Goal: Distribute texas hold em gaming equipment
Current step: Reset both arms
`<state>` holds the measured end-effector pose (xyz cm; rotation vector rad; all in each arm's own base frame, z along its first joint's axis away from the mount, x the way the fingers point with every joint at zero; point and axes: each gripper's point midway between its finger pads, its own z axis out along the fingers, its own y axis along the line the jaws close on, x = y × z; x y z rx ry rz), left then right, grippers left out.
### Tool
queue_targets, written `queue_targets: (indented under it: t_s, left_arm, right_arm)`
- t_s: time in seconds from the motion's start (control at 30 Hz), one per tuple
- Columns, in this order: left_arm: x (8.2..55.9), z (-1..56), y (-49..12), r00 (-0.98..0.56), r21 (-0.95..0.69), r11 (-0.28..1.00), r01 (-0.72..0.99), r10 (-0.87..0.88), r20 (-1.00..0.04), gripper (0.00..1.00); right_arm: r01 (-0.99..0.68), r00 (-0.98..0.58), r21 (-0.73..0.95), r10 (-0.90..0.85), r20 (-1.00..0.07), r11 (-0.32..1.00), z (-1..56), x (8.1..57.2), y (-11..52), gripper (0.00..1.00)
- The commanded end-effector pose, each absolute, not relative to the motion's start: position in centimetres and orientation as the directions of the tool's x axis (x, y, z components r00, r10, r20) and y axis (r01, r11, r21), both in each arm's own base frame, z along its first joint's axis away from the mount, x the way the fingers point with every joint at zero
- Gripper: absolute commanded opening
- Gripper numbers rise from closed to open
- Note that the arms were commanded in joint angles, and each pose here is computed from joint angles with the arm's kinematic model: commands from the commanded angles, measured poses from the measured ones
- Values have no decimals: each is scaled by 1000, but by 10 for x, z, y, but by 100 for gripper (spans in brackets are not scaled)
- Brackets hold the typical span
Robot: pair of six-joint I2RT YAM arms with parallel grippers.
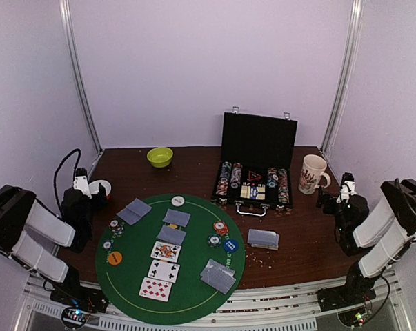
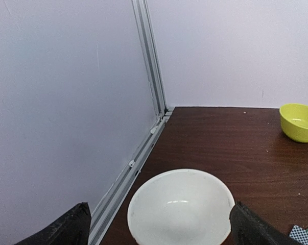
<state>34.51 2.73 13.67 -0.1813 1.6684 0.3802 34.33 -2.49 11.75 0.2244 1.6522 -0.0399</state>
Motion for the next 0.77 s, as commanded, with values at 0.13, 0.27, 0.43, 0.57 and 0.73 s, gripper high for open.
queue_targets:
  t_s: [0.13,0.27,0.43,0.57,0.73]
  left_arm:
    - [355,162,14,45,129,966,-226,142,-989,98]
    - [372,160,12,8,141,968,-205,146,-989,98]
    - [374,158,18,-5,124,967,-222,126,-992,98]
    - [375,158,19,-5,120,969,-216,122,-993,98]
    - [375,157,19,-6,120,969,-214,121,-993,98]
  right_arm:
    - [31,-66,80,81,-994,996,134,375,-3,100]
    - [53,-66,85,88,-994,995,134,374,-7,100]
    - [55,-70,81,85,-994,995,133,374,-7,100]
    - [58,-69,81,85,-994,995,134,375,-8,100]
    - [58,-72,81,85,-994,995,133,375,-7,100]
